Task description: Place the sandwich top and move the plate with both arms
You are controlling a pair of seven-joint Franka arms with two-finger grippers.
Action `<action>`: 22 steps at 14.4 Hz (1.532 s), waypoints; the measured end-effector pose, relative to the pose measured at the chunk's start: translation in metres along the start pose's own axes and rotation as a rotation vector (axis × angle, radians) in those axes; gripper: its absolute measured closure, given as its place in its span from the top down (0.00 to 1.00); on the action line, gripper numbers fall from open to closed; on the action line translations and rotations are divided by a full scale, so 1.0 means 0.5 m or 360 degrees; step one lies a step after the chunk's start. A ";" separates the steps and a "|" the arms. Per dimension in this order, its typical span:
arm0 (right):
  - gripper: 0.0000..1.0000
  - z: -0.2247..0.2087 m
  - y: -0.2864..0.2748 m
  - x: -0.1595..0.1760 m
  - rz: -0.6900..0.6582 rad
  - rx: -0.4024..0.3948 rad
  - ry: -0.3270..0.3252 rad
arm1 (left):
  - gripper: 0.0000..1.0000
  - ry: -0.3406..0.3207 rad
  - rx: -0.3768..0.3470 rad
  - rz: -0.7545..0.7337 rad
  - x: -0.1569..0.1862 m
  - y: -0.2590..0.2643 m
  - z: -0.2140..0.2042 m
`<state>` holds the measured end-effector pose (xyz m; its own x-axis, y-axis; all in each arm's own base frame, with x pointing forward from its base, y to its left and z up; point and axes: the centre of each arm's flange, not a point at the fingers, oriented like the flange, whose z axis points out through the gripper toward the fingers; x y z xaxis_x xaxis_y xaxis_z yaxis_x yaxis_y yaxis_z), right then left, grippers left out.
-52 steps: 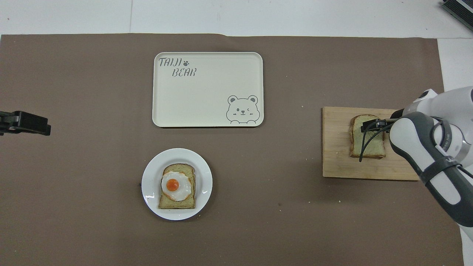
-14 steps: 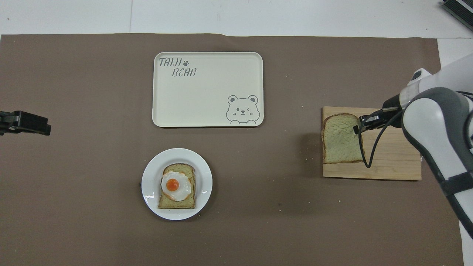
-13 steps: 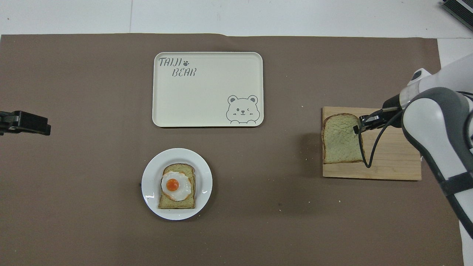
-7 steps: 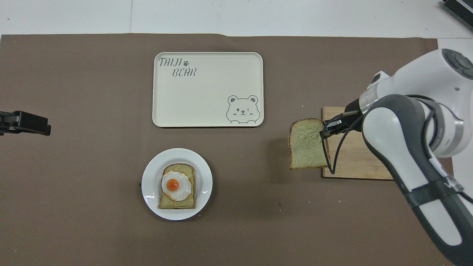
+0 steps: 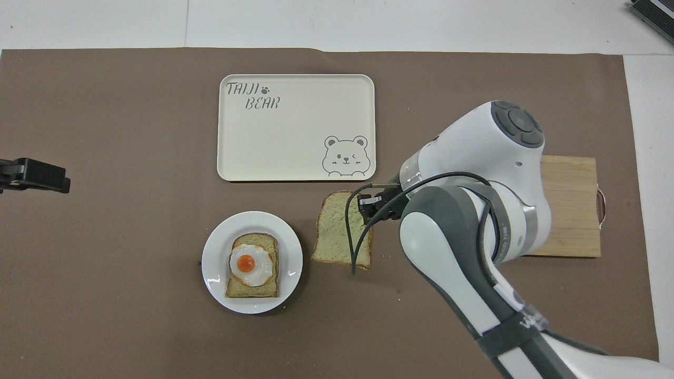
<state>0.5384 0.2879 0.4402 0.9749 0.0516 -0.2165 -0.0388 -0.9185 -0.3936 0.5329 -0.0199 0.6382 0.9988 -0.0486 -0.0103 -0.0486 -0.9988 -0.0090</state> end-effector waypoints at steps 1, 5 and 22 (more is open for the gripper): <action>0.07 0.022 -0.033 -0.012 0.0014 0.0013 0.0008 | 1.00 0.0000 0.0000 -0.0005 0.000 -0.003 0.000; 0.07 0.082 -0.137 -0.056 -0.0010 0.0107 0.0032 | 1.00 -0.0001 0.0000 0.0000 0.000 0.000 0.000; 0.07 0.356 -0.254 -0.098 -0.0227 0.0051 0.0120 | 1.00 -0.0054 -0.0088 -0.0021 -0.003 -0.004 0.032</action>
<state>0.4564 0.4717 0.3420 0.9847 0.1499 -0.0890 0.0954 -0.8909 -0.4441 0.5313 -0.0179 0.6224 0.9984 -0.0358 -0.0445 -0.0338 -0.9984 0.0462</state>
